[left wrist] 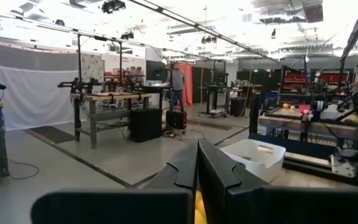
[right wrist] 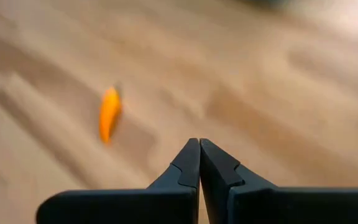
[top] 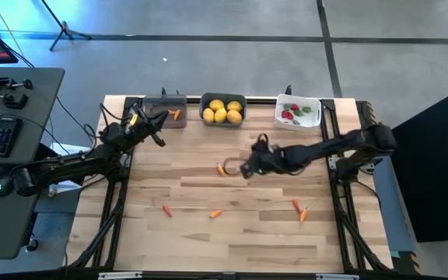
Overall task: Sort produce into baskets
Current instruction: Put the yellow chili pepper into the transparent black bin
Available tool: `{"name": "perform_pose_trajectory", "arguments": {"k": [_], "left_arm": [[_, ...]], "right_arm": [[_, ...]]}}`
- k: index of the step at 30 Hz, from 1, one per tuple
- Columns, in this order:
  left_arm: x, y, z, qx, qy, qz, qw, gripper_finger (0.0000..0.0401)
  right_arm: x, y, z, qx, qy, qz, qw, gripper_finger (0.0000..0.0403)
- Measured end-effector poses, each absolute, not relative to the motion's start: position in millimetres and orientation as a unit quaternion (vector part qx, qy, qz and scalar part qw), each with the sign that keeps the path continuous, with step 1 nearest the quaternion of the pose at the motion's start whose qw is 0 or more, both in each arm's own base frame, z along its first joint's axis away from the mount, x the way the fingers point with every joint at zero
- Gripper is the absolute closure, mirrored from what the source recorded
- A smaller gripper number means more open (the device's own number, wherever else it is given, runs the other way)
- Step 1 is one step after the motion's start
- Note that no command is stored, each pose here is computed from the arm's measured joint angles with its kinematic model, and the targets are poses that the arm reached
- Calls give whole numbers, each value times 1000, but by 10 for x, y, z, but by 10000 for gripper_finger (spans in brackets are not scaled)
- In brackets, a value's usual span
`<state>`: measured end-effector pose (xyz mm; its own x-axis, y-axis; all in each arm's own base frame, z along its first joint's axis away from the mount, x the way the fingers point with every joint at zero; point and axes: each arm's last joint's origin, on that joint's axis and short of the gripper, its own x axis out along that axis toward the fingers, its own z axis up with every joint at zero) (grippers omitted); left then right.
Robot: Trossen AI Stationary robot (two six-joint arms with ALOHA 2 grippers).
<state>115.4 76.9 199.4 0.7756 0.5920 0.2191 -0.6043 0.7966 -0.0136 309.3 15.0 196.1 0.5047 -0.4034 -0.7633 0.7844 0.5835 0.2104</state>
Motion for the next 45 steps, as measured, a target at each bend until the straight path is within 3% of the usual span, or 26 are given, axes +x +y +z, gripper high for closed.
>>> {"name": "perform_pose_trajectory", "arguments": {"k": [9, 17, 24, 31, 35, 40, 45], "left_arm": [[1161, 773, 1950, 18, -86, 318, 944, 401], [1164, 775, 1929, -2, -81, 317, 945, 401], [1166, 777, 1909, -8, -72, 317, 946, 401], [1167, 777, 1909, -8, -72, 317, 946, 401], [1169, 776, 1900, -10, -67, 316, 946, 401], [1169, 774, 1902, -9, -69, 315, 946, 401], [1169, 774, 1902, -9, -68, 315, 946, 401]], "right_arm": [[2621, 820, 2094, 422, 430, -353, 716, 403], [2318, 1317, 2053, 546, 532, -363, 535, 403], [2047, 1554, 2029, 563, 533, -453, 440, 376], [1921, 1558, 1973, 532, 538, -505, 415, 268], [1901, 1510, 1798, 538, 531, -506, 414, 231], [1849, 1471, 1544, 558, 531, -488, 411, 229], [1799, 1434, 1413, 560, 533, -482, 412, 262]]}}
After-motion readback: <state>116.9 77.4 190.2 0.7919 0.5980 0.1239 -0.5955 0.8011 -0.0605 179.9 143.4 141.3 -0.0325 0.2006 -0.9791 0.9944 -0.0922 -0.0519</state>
